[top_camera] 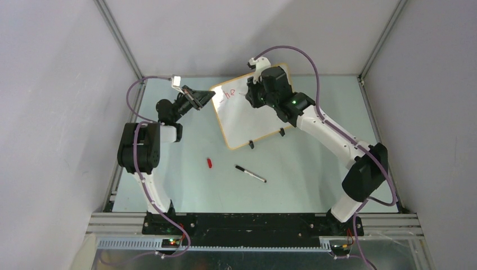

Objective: Write a sentence on the whiteboard

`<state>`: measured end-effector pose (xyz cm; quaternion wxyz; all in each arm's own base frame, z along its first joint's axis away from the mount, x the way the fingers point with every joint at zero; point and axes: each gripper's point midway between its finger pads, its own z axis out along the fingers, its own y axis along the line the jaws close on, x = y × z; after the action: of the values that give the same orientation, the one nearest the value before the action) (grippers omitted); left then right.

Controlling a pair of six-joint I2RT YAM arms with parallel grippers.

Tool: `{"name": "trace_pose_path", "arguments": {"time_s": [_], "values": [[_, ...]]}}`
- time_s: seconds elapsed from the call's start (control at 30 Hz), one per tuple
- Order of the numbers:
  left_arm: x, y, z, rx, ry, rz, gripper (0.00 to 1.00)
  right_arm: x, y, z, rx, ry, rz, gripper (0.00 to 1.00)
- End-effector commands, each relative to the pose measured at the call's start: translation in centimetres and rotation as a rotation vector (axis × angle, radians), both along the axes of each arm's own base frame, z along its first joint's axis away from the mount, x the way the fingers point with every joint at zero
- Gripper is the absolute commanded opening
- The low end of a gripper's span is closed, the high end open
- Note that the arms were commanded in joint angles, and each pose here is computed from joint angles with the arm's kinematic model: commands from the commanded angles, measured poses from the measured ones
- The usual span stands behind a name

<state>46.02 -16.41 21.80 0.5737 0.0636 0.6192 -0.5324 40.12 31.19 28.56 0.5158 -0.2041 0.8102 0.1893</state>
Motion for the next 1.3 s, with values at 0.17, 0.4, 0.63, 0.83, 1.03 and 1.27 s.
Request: {"name": "trace_pose_path", "arguments": {"time_s": [0.17, 0.4, 0.63, 0.83, 1.03, 1.27], "values": [[-1.0, -0.9, 0.4, 0.103, -0.103, -0.016, 0.00, -1.8, 0.7, 4.5, 0.124, -0.065, 0.086, 0.00], [-0.6, -1.0, 0.7, 0.083, -0.092, -0.015, 0.00, -0.6, -0.8, 4.7, 0.075, -0.121, 0.012, 0.00], [-0.7, -0.9, 0.8, 0.084, -0.097, -0.013, 0.00, 0.2, -0.2, 4.9, 0.087, -0.151, 0.015, 0.00], [-0.8, -1.0, 0.8, 0.088, -0.101, -0.017, 0.00, 0.3, 0.9, 4.6, 0.086, -0.151, 0.042, 0.00], [-0.9, -1.0, 0.8, 0.092, -0.102, -0.016, 0.00, 0.7, 2.0, 3.2, 0.028, -0.108, 0.044, 0.00], [-1.0, -1.0, 0.9, 0.094, -0.108, -0.017, 0.00, 1.7, 2.0, 2.0, -0.008, -0.056, 0.017, 0.00]]}}
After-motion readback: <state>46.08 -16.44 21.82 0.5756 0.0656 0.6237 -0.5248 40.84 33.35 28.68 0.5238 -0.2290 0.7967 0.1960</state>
